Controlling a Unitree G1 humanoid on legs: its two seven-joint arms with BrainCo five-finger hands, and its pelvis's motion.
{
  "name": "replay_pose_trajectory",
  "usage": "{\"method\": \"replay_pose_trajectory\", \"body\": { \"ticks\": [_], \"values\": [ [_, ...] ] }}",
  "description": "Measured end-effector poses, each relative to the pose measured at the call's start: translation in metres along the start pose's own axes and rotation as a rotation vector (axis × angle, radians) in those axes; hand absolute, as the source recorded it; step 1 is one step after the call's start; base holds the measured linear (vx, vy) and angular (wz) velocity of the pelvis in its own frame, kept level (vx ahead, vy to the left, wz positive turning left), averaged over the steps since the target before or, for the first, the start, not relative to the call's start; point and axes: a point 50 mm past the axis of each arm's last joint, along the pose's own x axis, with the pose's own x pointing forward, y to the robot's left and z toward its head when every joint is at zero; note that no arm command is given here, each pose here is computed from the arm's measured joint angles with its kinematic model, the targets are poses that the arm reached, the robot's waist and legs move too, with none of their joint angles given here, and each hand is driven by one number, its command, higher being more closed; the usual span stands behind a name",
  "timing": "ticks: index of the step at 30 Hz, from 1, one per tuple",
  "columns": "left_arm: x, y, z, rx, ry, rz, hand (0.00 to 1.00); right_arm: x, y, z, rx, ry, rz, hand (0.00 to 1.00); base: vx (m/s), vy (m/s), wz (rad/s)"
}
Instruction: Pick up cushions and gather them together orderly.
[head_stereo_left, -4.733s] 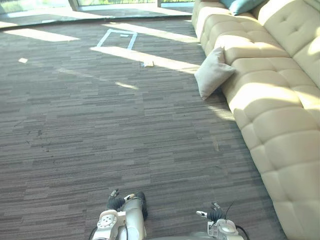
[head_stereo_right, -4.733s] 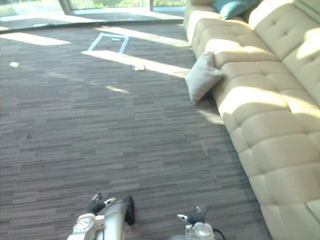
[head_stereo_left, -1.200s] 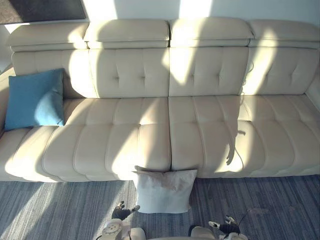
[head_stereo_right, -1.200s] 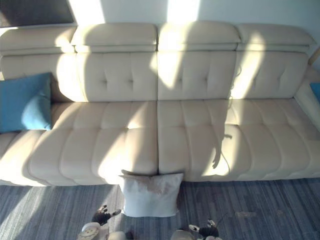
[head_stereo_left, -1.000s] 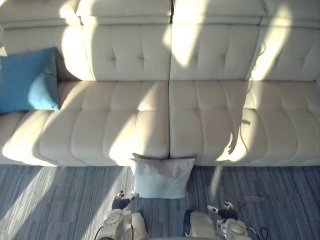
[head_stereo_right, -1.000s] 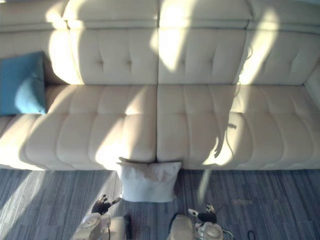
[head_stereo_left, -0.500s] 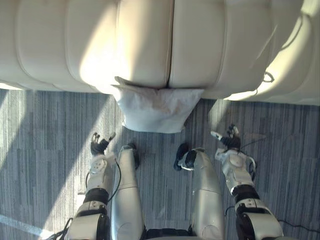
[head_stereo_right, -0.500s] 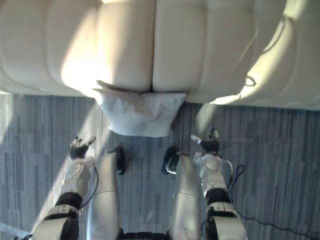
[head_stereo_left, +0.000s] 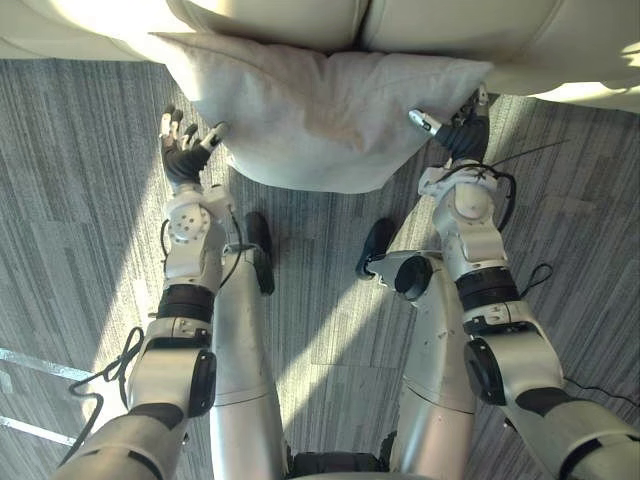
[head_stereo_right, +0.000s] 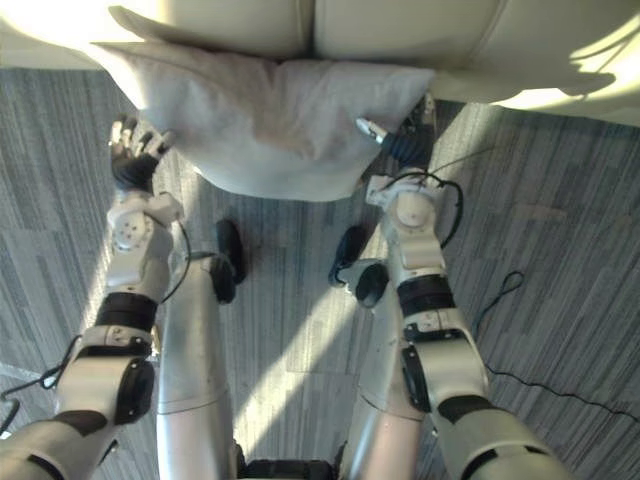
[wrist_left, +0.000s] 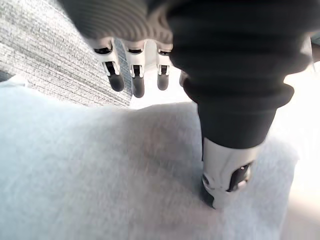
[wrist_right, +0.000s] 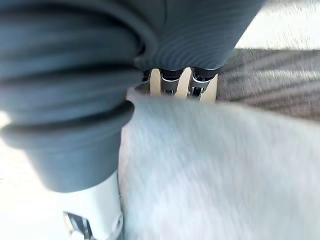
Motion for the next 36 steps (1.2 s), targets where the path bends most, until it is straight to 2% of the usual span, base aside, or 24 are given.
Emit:
{"method": "replay_pose_trajectory", "body": {
  "ticks": [1,12,19,23,29,36],
  "values": [
    [0.003,-0.012,0.006,-0.024,-0.016,0.006,1.00,0.001,0.008,0.002,0.039,-0.001,0.001,1.00,-0.03,0.017,0.06],
    [0.007,-0.013,0.022,-0.027,-0.070,0.057,1.00,0.004,0.018,0.011,0.089,-0.012,0.013,1.00,0.00,0.003,0.00],
    [-0.011,-0.018,0.016,-0.061,-0.079,0.031,1.00,-0.019,0.014,-0.002,0.139,-0.005,0.018,1.00,-0.01,0.005,-0.11],
    [-0.049,-0.019,-0.005,-0.112,-0.053,-0.001,1.00,-0.056,-0.004,-0.014,0.190,-0.027,-0.029,1.00,-0.03,-0.020,-0.14],
    [-0.110,-0.028,-0.024,-0.214,0.002,-0.054,1.00,-0.113,-0.035,-0.019,0.156,-0.087,-0.101,1.00,0.09,-0.012,0.07],
    [-0.172,0.001,-0.047,-0.212,0.131,-0.004,1.00,-0.185,-0.049,-0.036,0.060,0.025,-0.073,1.00,0.19,0.021,-0.01]
  ]
}}
